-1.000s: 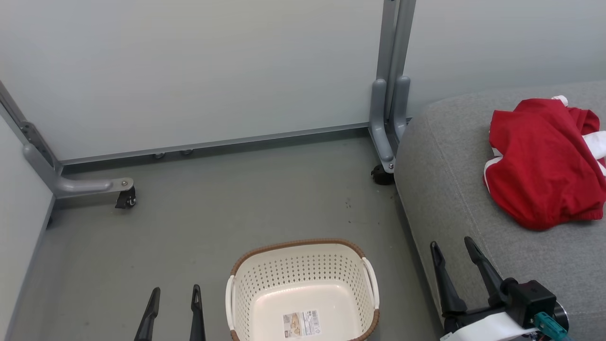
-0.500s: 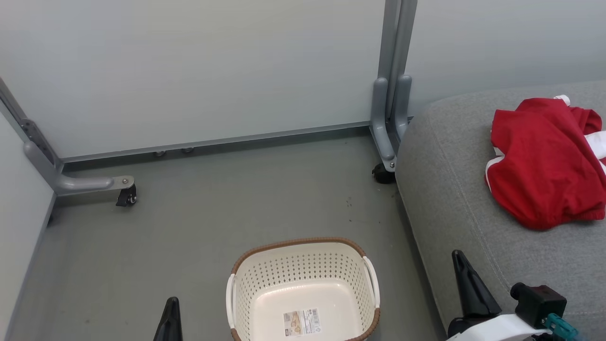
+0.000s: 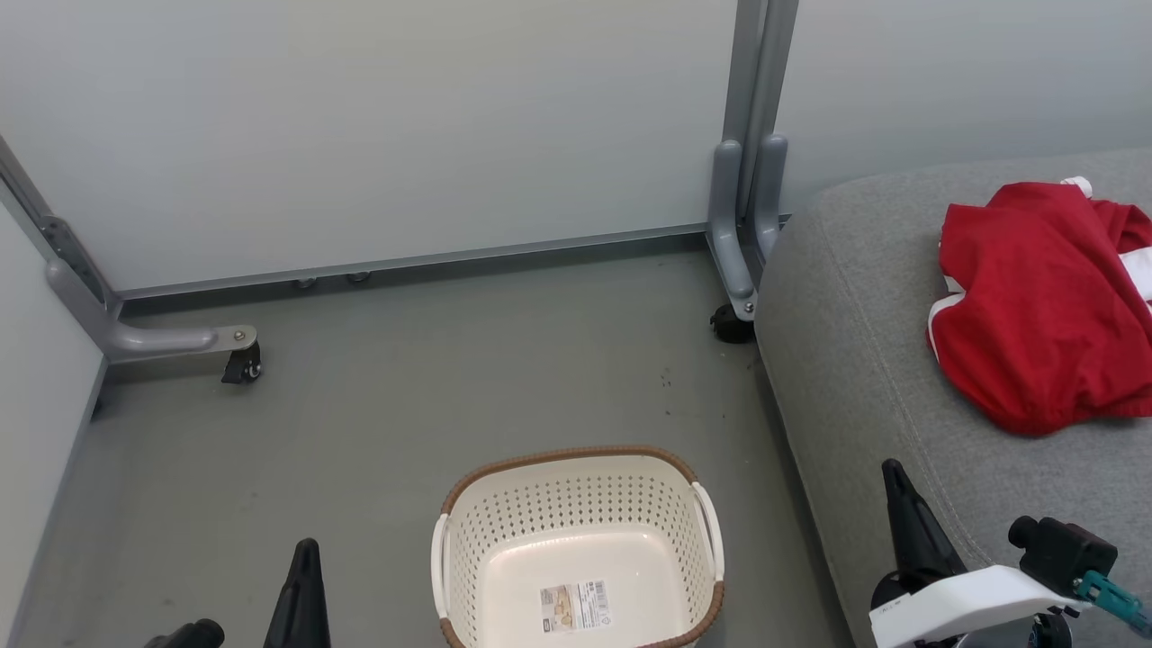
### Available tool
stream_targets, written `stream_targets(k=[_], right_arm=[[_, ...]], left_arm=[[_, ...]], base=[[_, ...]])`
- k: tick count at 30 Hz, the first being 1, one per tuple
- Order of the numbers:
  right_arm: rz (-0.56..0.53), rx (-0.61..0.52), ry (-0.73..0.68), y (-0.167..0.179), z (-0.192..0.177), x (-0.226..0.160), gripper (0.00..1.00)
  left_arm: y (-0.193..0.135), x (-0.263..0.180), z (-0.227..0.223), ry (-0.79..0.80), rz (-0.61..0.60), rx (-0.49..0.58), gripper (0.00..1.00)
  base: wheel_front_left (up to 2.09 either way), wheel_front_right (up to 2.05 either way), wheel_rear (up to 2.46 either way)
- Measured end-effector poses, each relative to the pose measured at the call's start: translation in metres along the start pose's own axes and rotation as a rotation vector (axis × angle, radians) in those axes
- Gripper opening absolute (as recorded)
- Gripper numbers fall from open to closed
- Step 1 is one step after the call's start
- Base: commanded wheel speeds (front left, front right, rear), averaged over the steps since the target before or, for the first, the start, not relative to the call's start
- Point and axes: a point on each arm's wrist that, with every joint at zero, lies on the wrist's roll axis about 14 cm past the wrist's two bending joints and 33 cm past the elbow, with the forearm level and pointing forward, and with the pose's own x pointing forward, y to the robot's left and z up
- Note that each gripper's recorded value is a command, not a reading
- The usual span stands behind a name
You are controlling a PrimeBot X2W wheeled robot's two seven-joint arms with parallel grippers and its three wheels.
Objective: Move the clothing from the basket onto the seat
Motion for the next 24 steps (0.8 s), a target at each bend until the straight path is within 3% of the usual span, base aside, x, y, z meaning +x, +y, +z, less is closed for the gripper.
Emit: stream_targets(k=[24], right_arm=[[-0.067, 0.338, 0.01, -0.016, 0.003, 0.017, 0.0]], left_arm=[[0.012, 0.021, 0.009, 0.013, 0.036, -0.346, 0.0]], base=[[0.0, 0.0, 0.0]])
